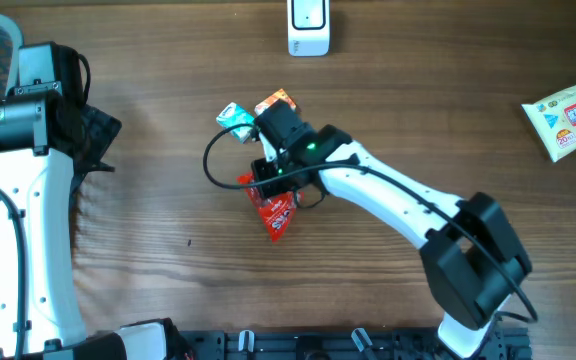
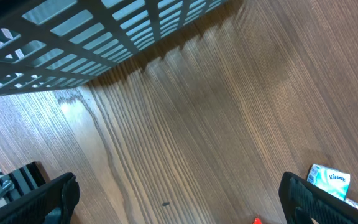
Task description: Scan the item barcode
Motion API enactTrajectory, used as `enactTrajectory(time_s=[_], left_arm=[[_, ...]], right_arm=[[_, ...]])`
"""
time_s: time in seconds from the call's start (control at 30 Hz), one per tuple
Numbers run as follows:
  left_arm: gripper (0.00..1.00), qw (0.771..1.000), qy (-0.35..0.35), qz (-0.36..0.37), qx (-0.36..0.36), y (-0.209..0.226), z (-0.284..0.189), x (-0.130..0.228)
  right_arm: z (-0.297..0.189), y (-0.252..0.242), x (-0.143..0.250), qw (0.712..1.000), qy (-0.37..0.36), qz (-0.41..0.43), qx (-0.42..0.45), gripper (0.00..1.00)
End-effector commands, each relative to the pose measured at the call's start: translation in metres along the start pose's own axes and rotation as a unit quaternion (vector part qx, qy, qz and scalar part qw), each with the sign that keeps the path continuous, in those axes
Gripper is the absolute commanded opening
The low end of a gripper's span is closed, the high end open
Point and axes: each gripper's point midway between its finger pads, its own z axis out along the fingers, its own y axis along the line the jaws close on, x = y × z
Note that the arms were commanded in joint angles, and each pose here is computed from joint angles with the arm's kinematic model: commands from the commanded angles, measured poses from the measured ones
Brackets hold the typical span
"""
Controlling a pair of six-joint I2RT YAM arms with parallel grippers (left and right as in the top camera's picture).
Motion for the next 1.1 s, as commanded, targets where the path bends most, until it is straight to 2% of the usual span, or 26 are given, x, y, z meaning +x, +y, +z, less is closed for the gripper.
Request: enactTrajectory(time_s=[0.0,0.1,0.2,0.43,0.53,0.7,0.9,1.07], left_arm=[[1.00,1.000,0.002,-0.007,-0.003,0.002,0.002,0.000],[1.00,1.000,0.002,-0.007,-0.003,0.002,0.002,0.000],[1.00,1.000,0.002,-0.007,-0.003,0.002,0.002,0.000],[1.00,1.000,0.002,-0.007,-0.003,0.002,0.002,0.000],[1.00,1.000,0.002,-0.007,-0.003,0.002,0.002,0.000],[1.00,1.000,0.002,-0.007,-0.003,0.002,0.002,0.000],[1.00,1.000,0.002,-0.007,-0.003,0.002,0.002,0.000],[1.00,1.000,0.002,-0.007,-0.003,0.002,0.002,0.000]], right_arm=[[0.034,-0.014,0.026,0.998,0.051,0.028,0.017,0.04],[0.037,-0.048,0.027,0.992,0.042,0.060,0.100,0.04],[0.024,-0.069,0.026,0.986,0.046,0.048,0.155,0.04],[-0.045,-0.056,0.007,0.986,0.046,0.013,0.157,0.04],[-0.041,-0.055,0.024,0.986,0.080,0.018,0.146,0.04],[-0.007,-0.061,0.066,0.986,0.131,0.015,0.104,0.04],[-0.007,-0.119,0.082,0.964,0.116,0.074,0.228,0.04],[-0.047,-0.118,0.069,0.955,0.117,0.070,0.264,0.04]])
